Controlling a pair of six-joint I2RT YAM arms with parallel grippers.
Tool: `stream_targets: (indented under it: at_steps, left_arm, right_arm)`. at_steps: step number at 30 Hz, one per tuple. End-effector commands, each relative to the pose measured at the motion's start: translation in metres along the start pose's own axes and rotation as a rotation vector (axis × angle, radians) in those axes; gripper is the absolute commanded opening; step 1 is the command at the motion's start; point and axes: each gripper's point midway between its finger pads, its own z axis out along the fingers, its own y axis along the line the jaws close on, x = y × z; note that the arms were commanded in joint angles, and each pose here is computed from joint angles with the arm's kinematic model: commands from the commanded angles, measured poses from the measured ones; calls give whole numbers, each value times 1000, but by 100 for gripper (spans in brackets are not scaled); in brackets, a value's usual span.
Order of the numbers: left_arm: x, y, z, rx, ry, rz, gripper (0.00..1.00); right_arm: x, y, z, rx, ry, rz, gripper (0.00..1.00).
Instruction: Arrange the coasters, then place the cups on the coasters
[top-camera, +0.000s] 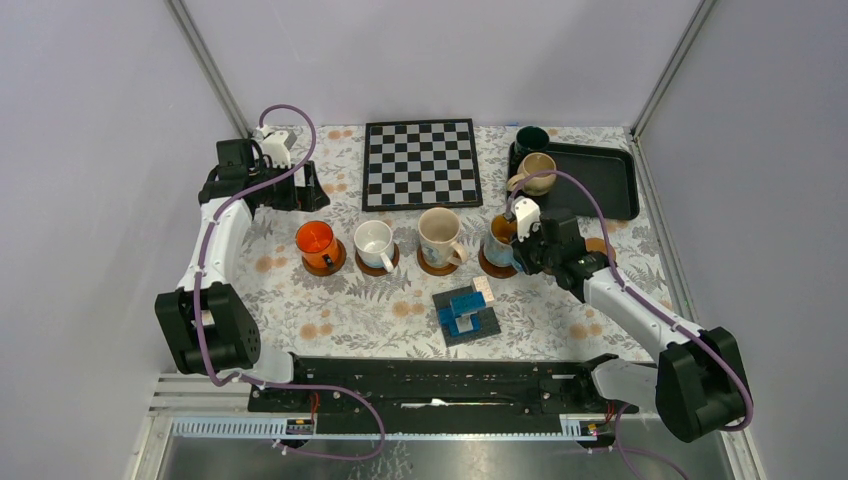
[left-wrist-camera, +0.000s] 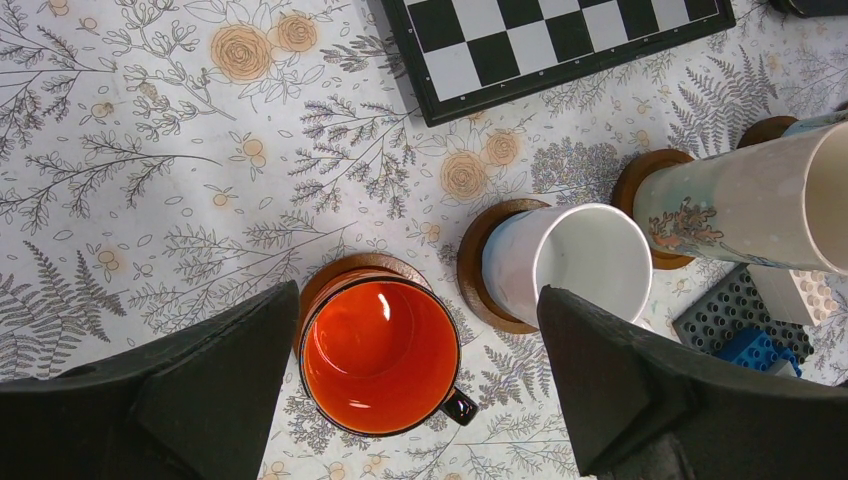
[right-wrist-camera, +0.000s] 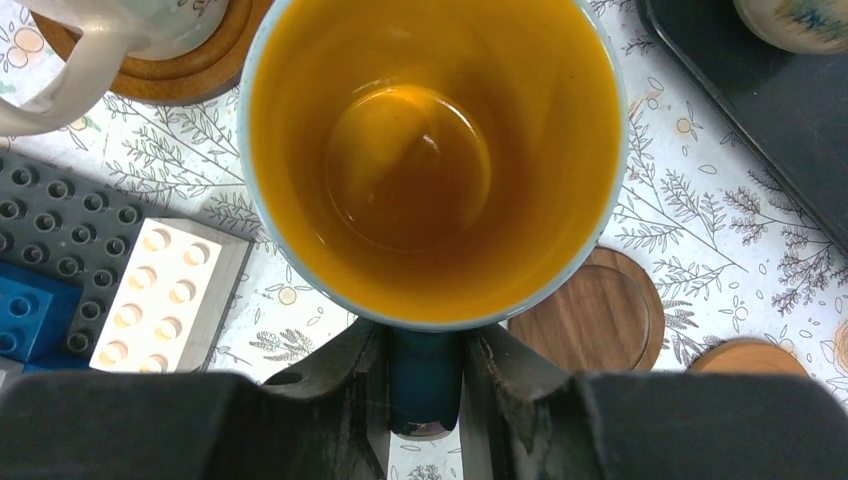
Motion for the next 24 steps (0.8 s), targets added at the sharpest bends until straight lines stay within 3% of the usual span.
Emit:
stream_targets:
  at_steps: [1, 17, 20, 24]
  left_arm:
    - [-19, -4, -9, -12, -70, 44, 99]
    - [-22, 0, -8, -27, -71, 51, 99]
    - [-24, 0, -8, -26, -72, 50, 99]
    - [-23, 1, -7, -27, -70, 48, 99]
  right_arm:
    - [-52, -10, -1, 49, -193, 4, 0]
    - [-24, -7, 8, 60, -142, 30, 0]
    - [-19, -6, 8, 54, -126, 32, 9]
    - [-18, -6, 4, 58, -125, 20, 9]
